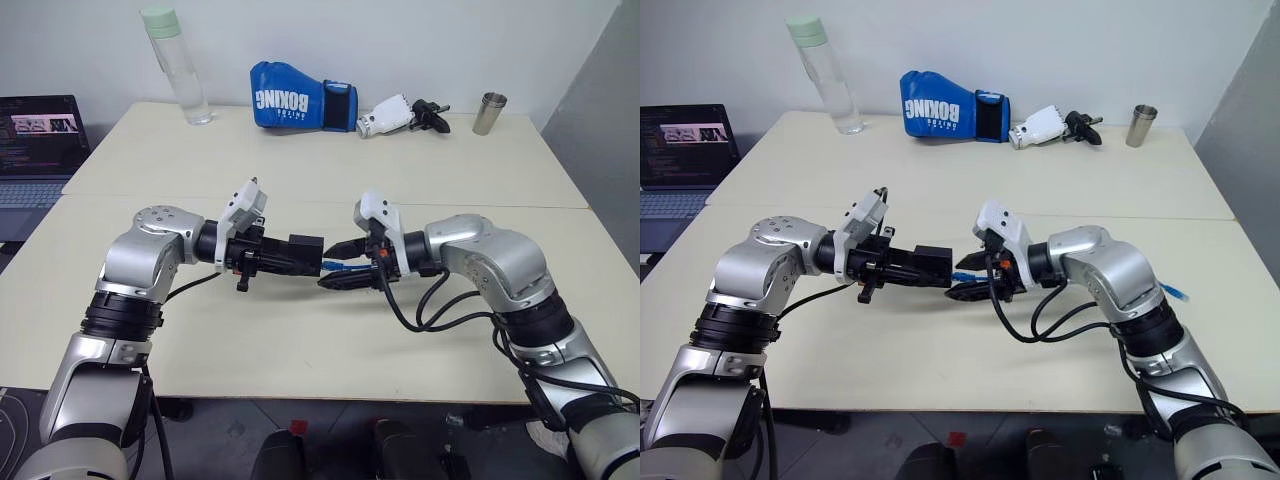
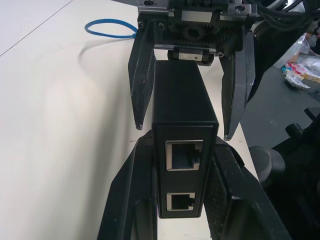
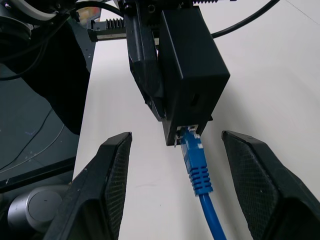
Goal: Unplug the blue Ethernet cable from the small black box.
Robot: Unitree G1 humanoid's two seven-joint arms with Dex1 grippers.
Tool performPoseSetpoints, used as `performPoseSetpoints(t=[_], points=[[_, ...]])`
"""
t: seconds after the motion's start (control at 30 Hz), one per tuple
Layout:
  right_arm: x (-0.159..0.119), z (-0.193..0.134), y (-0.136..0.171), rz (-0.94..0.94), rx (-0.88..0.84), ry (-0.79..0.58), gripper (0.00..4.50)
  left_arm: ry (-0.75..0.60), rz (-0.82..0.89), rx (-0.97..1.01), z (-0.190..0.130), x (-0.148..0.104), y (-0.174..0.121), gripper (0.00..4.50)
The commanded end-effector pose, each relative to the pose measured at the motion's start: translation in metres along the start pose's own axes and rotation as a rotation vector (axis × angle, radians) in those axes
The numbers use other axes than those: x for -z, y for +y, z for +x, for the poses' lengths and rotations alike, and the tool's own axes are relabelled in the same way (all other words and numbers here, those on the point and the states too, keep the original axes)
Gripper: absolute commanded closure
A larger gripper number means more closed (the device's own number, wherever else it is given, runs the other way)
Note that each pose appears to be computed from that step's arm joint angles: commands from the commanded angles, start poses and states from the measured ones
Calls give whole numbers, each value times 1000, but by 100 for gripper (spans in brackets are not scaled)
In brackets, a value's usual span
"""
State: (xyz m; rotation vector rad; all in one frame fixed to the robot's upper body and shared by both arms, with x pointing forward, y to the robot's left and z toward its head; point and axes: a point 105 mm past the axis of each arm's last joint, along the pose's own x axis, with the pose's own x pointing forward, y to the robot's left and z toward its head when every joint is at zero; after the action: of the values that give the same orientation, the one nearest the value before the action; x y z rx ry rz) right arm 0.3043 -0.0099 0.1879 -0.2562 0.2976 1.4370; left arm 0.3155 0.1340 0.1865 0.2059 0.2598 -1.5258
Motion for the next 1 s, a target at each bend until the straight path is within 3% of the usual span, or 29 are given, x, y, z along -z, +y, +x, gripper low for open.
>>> performPoseSetpoints(t=[0.03,0.13,0.23,0.5,1.0], points=[[-11,0,2,-31,-18,-24,147,1,46,-7,-2,-5,-2,371],[-11,1,3,-32,-26,-21,147,2,46,-9,-3,-3,-2,371],[-11,2,3,-33,-28,-18,195,1,48,-10,-3,-3,-3,371],[-9,5,3,-30,-32,-9,377,1,49,-9,-3,-1,-5,371],[-6,2,16,-36,-138,17,378,26,60,4,-6,0,-6,371]])
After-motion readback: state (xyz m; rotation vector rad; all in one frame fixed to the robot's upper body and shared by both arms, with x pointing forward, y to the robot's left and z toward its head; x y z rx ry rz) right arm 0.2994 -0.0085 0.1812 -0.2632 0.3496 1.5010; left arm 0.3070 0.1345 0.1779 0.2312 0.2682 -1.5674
